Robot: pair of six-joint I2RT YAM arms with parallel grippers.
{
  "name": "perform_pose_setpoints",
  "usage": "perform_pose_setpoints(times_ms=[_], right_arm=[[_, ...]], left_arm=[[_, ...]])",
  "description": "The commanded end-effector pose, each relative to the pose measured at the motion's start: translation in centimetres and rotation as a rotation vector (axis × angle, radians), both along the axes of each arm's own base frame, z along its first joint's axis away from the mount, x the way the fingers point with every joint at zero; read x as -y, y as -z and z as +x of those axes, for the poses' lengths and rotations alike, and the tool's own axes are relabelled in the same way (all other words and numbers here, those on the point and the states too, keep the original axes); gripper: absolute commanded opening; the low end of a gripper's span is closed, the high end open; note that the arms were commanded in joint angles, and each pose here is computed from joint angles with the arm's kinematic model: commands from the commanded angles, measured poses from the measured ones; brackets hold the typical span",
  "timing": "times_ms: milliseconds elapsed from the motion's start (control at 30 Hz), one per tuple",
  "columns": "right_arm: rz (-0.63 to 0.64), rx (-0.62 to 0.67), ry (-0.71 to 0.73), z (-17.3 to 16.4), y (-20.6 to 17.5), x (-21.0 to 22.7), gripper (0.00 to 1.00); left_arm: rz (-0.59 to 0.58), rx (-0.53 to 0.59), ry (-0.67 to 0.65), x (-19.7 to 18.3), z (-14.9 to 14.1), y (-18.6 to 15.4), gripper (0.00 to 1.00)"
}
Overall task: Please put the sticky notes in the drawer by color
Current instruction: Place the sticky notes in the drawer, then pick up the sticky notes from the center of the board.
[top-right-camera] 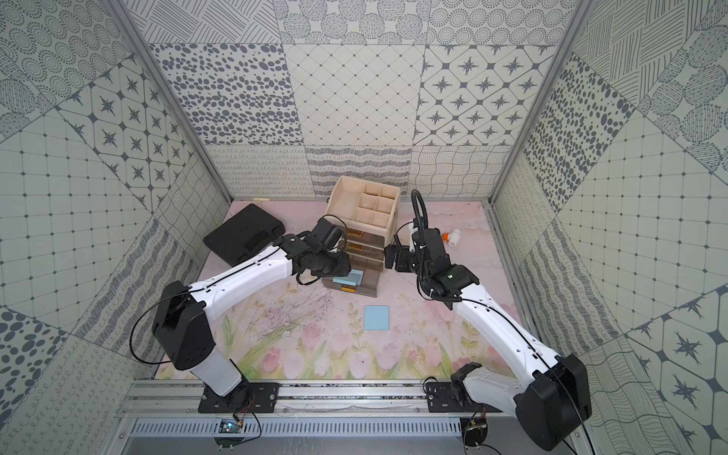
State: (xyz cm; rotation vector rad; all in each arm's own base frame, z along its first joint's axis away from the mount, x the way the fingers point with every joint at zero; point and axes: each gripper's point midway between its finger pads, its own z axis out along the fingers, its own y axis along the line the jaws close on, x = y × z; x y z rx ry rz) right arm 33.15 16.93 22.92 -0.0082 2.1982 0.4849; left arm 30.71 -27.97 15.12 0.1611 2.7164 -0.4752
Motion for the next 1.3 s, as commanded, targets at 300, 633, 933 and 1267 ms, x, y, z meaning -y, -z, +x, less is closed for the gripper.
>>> perform_pose_setpoints(times_ms=[300, 633, 933, 1267], right_arm=[[0.037, 0.047, -0.003, -0.2, -1.3, -0.1, 0.99], [0.024, 0.042, -0.004, -0.4, -1.0, 0.1, 1.00], [0.017, 0.046, 0.004, -0.6, -1.2, 0.4, 1.00], [-0.050, 0.057, 0.013, -0.9, -1.6, 1.4, 0.99]], left_arm=[[0.019, -0.091, 0.014, 1.1, -1.6, 4.1, 0.00], [0.052, -0.062, 0.007, 1.8, 0.3, 4.9, 0.02], [0.000, -0.054, 0.024, 2.6, 0.0, 3.4, 0.11], [0.086, -0.164, 0.028, 2.7, -8.7, 2.7, 0.87]])
